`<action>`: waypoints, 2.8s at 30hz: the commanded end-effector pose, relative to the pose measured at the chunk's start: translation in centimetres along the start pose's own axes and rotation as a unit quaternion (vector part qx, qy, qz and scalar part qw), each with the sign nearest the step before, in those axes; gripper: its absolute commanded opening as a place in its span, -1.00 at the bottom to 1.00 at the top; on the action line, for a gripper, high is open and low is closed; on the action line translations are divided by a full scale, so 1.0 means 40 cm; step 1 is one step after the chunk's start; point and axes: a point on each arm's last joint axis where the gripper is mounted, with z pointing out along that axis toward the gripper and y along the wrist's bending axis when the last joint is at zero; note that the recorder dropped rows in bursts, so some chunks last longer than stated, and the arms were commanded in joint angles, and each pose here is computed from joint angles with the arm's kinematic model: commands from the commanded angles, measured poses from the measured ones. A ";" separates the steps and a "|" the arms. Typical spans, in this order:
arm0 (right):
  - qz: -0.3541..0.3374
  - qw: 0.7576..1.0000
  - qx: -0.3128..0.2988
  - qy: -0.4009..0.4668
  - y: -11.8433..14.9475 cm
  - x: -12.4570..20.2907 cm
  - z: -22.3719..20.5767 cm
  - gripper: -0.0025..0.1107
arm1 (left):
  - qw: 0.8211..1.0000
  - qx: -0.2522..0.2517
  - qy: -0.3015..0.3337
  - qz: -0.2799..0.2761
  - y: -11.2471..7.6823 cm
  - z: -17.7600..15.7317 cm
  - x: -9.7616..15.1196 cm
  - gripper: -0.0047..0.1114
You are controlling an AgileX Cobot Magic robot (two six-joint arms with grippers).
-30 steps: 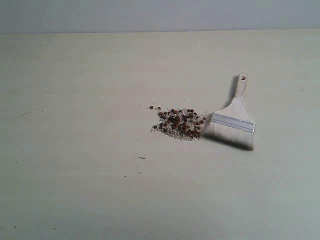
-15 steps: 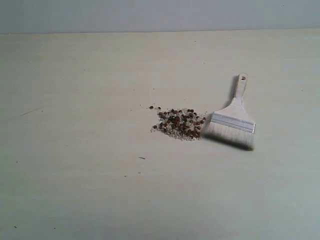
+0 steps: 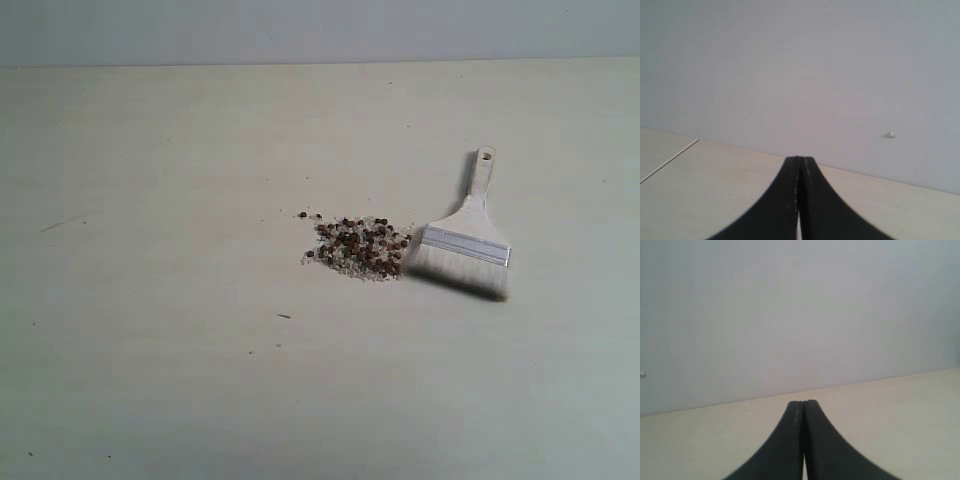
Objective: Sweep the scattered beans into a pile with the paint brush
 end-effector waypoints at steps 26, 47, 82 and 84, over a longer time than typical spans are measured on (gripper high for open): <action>-0.002 1.000 -0.001 -0.008 0.000 0.000 -0.001 -0.96 | 0.997 0.027 0.059 0.052 -0.009 -0.019 0.026 -0.92; -0.002 1.000 -0.001 -0.008 0.000 0.000 -0.001 -0.96 | 0.994 0.068 -0.026 0.078 -0.006 -0.124 0.047 -0.92; -0.002 1.000 -0.001 -0.008 0.000 0.000 -0.001 -0.96 | 0.993 0.085 0.026 0.078 -0.012 -0.126 0.072 -0.92; -0.002 1.000 -0.001 -0.008 0.000 0.000 -0.001 -0.96 | 0.993 0.085 0.026 0.078 -0.012 -0.126 0.072 -0.92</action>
